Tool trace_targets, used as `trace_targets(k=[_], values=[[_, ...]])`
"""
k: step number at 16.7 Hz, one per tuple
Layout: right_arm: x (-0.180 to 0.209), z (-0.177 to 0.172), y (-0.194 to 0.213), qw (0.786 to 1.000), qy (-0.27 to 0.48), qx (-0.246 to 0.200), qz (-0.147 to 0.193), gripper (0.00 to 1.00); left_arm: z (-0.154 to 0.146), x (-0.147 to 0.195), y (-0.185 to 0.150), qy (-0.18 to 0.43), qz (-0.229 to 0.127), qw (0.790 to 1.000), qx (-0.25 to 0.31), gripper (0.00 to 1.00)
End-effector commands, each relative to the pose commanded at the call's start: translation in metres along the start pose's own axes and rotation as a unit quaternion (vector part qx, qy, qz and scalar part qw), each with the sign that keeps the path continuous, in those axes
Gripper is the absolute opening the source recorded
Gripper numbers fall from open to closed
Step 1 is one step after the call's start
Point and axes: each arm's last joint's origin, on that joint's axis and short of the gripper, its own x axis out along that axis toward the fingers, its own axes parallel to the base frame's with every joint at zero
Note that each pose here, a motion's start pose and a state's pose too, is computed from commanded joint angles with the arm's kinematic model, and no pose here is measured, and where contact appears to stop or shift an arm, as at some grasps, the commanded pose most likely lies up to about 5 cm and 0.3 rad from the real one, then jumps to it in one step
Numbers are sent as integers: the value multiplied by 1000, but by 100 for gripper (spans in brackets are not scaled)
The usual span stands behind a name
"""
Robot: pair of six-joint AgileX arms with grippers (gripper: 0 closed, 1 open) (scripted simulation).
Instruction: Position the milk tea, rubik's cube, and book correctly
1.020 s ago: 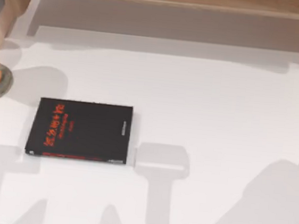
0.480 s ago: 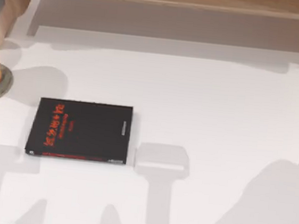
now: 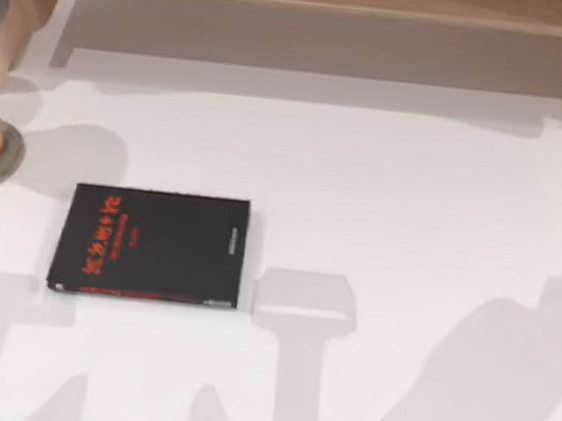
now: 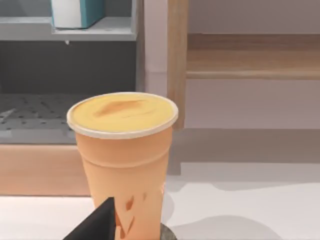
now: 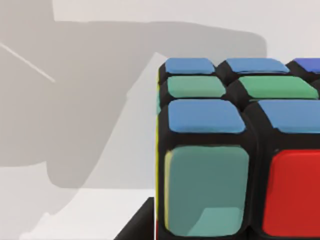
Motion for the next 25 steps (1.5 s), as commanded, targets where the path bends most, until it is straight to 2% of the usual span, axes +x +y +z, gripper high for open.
trace_targets(k=[2, 4, 6, 8, 10, 12, 14, 16, 19, 22, 24, 25], values=[[2, 1, 0, 1000, 2, 0, 1, 0, 0, 0, 0, 0, 0, 1000, 0, 100], [-1, 9, 8, 1000, -2, -22, -22, 0, 0, 0, 0, 0, 0, 1000, 0, 100], [-8, 25, 26, 996, -9, -63, -68, 0, 0, 0, 0, 0, 0, 1000, 0, 100], [-19, 50, 58, 984, -27, -116, -132, 0, 0, 0, 0, 0, 0, 1000, 0, 100], [-34, 79, 106, 962, -71, -166, -203, 0, 0, 0, 0, 0, 0, 1000, 0, 100], [-51, 104, 171, 932, -150, -198, -262, 0, 0, 0, 0, 0, 0, 1000, 0, 100], [-75, 117, 240, 898, -263, -197, -292, 0, 0, 0, 0, 0, 0, 1000, 0, 100], [-105, 119, 302, 860, -394, -161, -283, 0, 0, 0, 0, 0, 0, 1000, 0, 100], [-154, 110, 364, 797, -564, -63, -206, 0, 0, 0, 0, 0, 0, 1000, 0, 100], [-194, 106, 390, 737, -665, 30, -118, 0, 0, 0, 0, 0, 0, 1000, 0, 100], [-208, 109, 388, 710, -694, 71, -90, 0, 0, 0, 0, 0, 0, 1000, 0, 100], [-212, 111, 386, 704, -701, 81, -85, 0, 0, 0, 0, 0, 0, 1000, 0, 100]])
